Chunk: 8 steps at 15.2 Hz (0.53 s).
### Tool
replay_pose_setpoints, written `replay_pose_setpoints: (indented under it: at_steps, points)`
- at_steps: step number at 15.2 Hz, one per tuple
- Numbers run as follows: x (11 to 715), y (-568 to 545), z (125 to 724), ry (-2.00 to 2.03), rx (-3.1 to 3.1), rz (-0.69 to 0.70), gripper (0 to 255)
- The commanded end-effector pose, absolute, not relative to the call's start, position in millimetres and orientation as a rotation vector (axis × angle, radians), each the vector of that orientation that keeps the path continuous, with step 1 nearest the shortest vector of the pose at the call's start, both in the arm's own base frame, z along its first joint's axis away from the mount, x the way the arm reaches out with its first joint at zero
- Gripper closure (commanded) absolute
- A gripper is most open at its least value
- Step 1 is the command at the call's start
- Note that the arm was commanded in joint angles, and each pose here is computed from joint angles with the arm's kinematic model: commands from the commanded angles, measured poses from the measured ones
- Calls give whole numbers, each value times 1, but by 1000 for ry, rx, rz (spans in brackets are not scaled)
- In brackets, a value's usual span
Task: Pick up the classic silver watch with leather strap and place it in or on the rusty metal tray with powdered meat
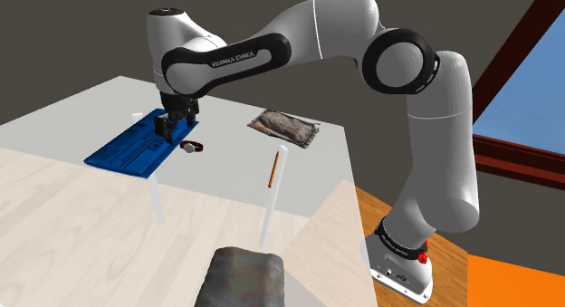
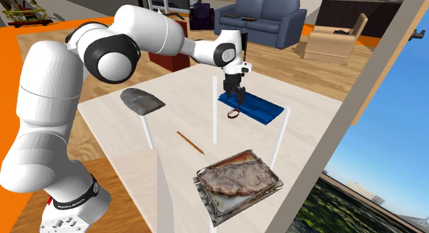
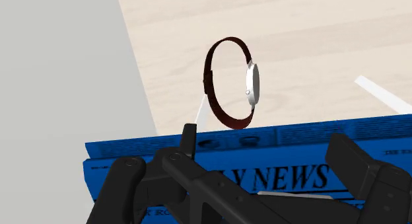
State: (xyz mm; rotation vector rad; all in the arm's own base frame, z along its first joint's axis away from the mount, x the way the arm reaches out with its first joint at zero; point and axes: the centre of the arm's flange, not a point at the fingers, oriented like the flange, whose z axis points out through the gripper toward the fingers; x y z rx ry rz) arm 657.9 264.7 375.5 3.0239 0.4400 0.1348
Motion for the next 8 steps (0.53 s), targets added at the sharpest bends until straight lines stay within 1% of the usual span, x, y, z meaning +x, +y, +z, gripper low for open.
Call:
replay_pose_setpoints:
  at_steps: [1, 5, 8]
  points:
    - [661, 265, 366, 441, 3023, 136, 0]
    - [663, 263, 342, 441, 3023, 136, 0]
    - [663, 263, 342, 441, 3023, 136, 0]
